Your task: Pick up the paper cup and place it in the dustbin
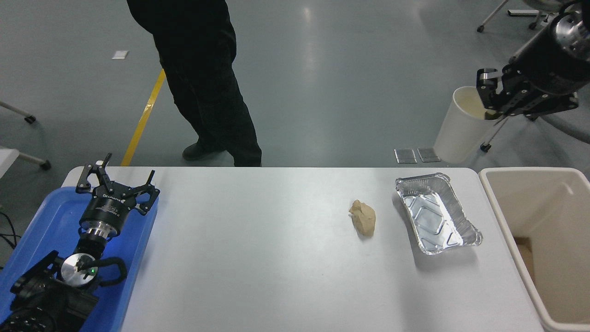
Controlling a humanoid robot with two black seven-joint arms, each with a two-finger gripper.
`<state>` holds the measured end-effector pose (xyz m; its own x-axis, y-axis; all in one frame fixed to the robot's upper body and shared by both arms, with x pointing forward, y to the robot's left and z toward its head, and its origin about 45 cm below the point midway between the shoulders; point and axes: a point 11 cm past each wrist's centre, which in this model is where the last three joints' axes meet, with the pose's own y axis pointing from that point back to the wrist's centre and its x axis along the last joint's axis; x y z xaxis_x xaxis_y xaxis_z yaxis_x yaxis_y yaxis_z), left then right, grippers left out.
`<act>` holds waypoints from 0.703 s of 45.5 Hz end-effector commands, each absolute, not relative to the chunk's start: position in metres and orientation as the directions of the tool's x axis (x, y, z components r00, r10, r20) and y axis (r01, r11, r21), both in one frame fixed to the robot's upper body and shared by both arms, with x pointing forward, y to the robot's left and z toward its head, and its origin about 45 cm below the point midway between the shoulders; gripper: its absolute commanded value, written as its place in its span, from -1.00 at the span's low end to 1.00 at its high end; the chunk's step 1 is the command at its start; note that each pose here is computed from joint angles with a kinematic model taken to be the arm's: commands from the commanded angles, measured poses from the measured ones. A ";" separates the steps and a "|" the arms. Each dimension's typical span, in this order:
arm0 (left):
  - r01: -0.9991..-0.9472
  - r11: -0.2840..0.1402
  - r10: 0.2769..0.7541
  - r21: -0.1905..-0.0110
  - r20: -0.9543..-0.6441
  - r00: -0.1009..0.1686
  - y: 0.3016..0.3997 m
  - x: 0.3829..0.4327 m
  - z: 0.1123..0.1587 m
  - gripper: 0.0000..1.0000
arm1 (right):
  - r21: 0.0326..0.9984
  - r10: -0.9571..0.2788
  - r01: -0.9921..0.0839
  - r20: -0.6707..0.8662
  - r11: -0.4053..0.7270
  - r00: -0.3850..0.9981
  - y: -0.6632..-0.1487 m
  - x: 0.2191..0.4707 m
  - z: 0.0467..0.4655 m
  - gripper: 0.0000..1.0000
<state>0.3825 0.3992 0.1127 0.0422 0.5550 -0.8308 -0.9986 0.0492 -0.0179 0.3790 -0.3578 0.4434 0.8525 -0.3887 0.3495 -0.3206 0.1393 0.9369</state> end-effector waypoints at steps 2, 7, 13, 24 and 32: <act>-0.999 0.049 0.555 -0.018 -0.831 0.042 0.3994 0.3824 0.1127 0.99 | 0.928 -0.592 -0.266 0.373 0.262 0.714 -0.472 0.357 0.410 -1.00; -0.999 0.049 0.555 -0.018 -0.831 0.042 0.3994 0.3824 0.1127 0.99 | 0.921 -0.674 -0.254 0.390 0.295 0.628 -0.521 0.344 0.388 -1.00; -0.999 0.048 0.555 -0.017 -0.831 0.041 0.3997 0.3822 0.1124 0.99 | 0.902 -0.743 -0.262 0.431 0.343 0.512 -0.565 0.328 0.357 -1.00; -0.999 0.047 0.555 -0.019 -0.831 0.042 0.3995 0.3824 0.1128 0.99 | 0.826 -0.755 -0.227 0.563 0.515 0.336 -0.624 0.291 0.281 -1.00; -0.999 0.048 0.555 -0.017 -0.831 0.041 0.3997 0.3822 0.1124 0.99 | 0.759 -0.661 -0.257 0.649 0.598 0.377 -0.644 0.283 0.234 -1.00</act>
<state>0.3823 0.3995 0.1126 0.0415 0.5550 -0.8308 -0.9987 0.0484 -0.0176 0.3148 -0.6001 0.2919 0.4127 -0.7417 0.5287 -0.2648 0.4577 0.8488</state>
